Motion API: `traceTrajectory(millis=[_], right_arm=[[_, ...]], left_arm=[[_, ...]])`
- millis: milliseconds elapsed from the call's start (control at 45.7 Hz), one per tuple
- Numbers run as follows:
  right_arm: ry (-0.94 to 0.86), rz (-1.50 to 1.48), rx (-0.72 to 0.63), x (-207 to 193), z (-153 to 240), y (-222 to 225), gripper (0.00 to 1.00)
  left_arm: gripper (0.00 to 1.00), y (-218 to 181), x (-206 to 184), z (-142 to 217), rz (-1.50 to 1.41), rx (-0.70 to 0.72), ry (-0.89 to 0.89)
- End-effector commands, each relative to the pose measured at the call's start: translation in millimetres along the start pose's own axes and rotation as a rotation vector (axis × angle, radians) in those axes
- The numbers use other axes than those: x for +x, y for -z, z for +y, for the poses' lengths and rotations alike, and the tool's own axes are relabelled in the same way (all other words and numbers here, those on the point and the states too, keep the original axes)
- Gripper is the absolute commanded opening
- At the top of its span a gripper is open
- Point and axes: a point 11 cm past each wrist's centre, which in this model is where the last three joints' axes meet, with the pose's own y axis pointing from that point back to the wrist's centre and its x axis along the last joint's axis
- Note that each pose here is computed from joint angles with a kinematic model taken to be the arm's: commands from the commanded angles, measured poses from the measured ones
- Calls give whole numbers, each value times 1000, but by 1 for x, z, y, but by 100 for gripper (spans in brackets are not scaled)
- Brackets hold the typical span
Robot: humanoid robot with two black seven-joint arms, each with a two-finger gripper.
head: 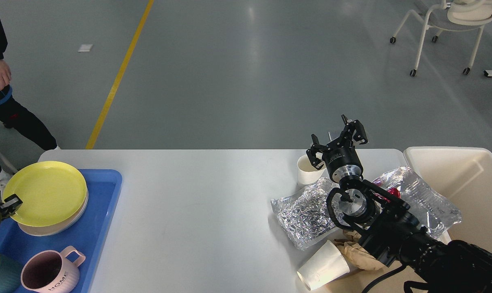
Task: Tidy desktop
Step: 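Lift the yellow plate and lay it onto the white plate in the tray, then release the yellow plate and raise the left gripper above the tray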
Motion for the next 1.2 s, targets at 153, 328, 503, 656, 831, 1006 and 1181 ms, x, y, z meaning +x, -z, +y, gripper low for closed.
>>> traceTrajectory(millis=[153, 328, 503, 656, 831, 1006, 1181], right_arm=[[0, -1, 0, 0, 0, 0, 100], [0, 1, 0, 0, 0, 0, 100], [0, 1, 0, 0, 0, 0, 100], [0, 1, 0, 0, 0, 0, 100], [0, 1, 0, 0, 0, 0, 100], [0, 1, 0, 0, 0, 0, 100], [0, -1, 0, 0, 0, 0, 100]], left_arm=[[16, 6, -3, -1, -2, 11, 6], [37, 7, -1, 0, -1, 12, -7], [60, 2, 7, 1, 4, 0, -58], [93, -14, 10, 2, 63, -53, -58], [96, -24, 11, 5, 107, -95, -20], [97, -49, 30, 24, 163, -182, 93], [97, -86, 44, 47, 272, -344, 235]])
